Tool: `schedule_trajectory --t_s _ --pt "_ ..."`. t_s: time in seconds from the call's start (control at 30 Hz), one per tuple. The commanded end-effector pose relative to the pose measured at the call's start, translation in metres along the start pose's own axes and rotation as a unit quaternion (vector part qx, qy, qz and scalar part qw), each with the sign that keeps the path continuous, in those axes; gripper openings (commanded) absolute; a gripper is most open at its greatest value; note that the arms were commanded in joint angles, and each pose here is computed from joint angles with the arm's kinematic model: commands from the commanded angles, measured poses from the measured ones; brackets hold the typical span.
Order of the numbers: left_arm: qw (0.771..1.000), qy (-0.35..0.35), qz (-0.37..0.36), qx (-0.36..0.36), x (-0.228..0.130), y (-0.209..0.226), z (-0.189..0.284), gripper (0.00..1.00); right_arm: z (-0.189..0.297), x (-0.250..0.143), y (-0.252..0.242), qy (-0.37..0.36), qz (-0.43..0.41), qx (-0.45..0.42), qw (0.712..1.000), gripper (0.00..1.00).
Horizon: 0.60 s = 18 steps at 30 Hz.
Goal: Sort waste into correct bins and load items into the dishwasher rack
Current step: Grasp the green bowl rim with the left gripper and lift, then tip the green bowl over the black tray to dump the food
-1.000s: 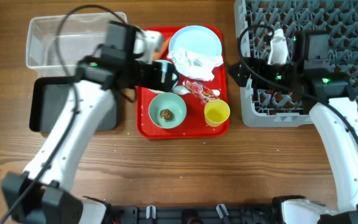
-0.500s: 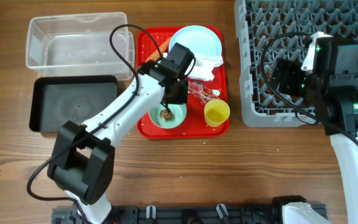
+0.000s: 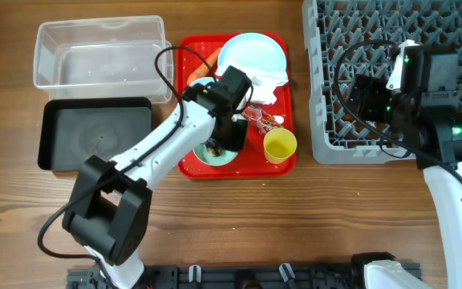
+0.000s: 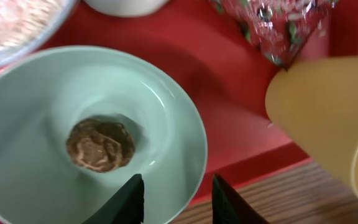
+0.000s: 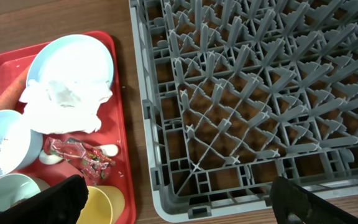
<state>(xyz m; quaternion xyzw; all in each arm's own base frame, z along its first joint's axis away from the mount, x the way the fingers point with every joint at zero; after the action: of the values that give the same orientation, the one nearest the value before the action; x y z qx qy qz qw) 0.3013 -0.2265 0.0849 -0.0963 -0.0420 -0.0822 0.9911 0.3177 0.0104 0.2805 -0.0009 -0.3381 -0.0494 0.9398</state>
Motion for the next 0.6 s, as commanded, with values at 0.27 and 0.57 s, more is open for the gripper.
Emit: schedule_trajectory --t_s 0.27,0.57 --pt "0.999 0.005 -0.044 -0.006 -0.020 0.004 -0.039 0.23 -0.004 0.005 -0.003 0.002 -0.003 -0.010 1.000 0.97" --pt "0.999 0.020 -0.042 0.005 -0.022 0.009 -0.053 0.11 -0.004 0.005 -0.003 0.002 -0.003 -0.010 1.000 0.98"
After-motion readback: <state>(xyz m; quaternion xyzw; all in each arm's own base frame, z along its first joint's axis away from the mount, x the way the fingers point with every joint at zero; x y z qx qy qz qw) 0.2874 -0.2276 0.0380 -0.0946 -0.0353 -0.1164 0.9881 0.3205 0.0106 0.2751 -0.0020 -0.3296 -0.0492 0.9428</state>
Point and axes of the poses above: each gripper's point midway between its finger pads, its own z axis back along the fingers, its own y axis along the line the jaws close on, x = y × z, the point moved 2 cm from there along z, back along the fingers, and after that the axes turned 5 degrees about z, right-handed, at the moved point
